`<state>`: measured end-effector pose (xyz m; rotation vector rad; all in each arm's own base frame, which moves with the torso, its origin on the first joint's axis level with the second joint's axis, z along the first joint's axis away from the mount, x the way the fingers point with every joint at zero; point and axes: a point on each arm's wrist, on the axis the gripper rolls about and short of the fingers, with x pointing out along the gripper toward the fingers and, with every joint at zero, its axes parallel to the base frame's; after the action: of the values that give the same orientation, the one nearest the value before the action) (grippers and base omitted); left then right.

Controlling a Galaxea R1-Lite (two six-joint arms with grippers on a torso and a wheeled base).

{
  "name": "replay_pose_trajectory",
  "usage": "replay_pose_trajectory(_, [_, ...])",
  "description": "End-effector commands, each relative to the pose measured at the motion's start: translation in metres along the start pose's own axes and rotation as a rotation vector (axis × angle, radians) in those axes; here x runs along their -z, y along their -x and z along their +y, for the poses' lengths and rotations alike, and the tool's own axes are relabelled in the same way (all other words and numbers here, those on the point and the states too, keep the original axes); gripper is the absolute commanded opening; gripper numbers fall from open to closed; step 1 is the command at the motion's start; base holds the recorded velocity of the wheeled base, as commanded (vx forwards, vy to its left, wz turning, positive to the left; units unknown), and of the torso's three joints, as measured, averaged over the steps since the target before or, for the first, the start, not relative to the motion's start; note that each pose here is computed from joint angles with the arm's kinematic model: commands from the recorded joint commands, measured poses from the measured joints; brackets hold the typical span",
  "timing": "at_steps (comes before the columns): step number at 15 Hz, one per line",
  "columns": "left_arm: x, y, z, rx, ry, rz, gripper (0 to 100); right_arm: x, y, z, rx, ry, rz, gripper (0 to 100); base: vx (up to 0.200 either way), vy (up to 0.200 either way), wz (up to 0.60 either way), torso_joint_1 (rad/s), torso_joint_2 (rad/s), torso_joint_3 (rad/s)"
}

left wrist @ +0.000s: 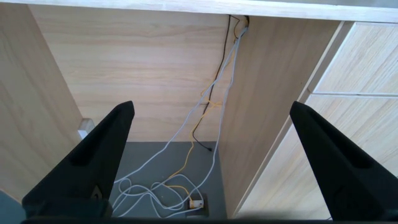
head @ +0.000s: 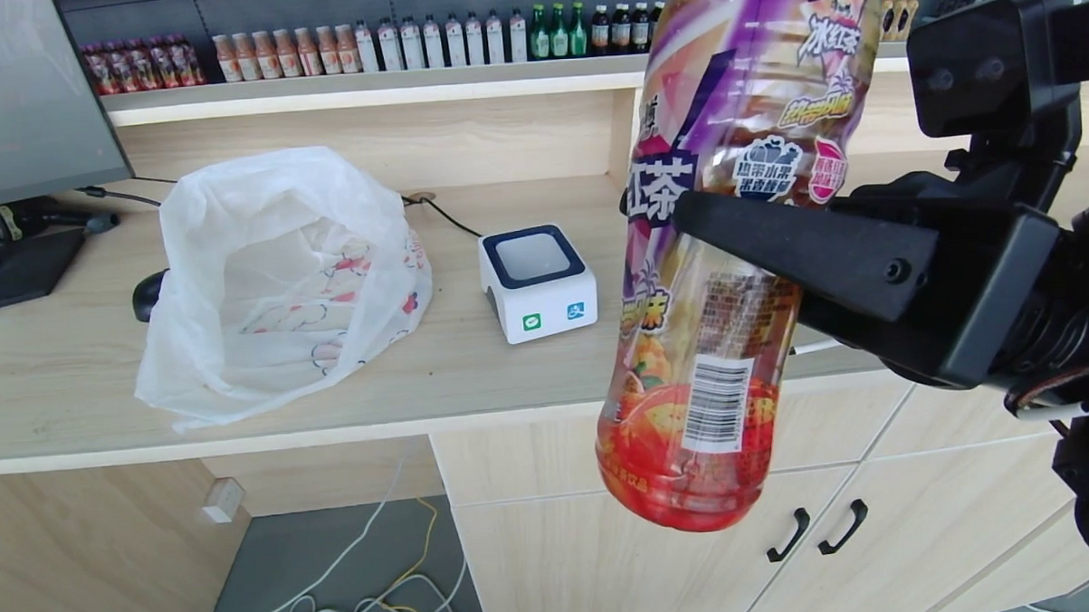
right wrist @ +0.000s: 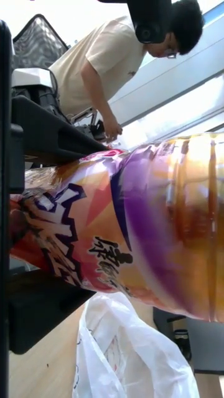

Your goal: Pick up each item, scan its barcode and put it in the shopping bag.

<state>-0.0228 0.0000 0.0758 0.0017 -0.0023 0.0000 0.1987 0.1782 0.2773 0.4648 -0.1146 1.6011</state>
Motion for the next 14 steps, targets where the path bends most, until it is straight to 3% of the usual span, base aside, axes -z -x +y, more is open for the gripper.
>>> replay_pose_trajectory(1, [0.0,0.0,0.0,0.0,0.0,-0.001,100,-0.004,0.001,0.005,-0.007,0.012,-0.008,0,0.0,0.0,0.0,0.0,0.0,0.0])
replay_pose_trajectory(7, [0.0,0.0,0.0,0.0,0.0,-0.001,100,0.005,0.012,0.007,0.029,0.065,0.009,0,0.0,0.0,0.0,0.0,0.0,0.0])
replay_pose_trajectory(11, [0.0,0.0,0.0,0.0,0.0,-0.001,100,0.006,0.036,-0.008,0.197,0.208,-0.007,0,0.0,0.0,0.0,0.0,0.0,0.0])
replay_pose_trajectory(14, [0.0,0.0,0.0,0.0,0.0,-0.001,100,0.001,0.048,-0.002,0.396,0.304,-0.099,0,0.0,0.0,0.0,0.0,0.0,0.0])
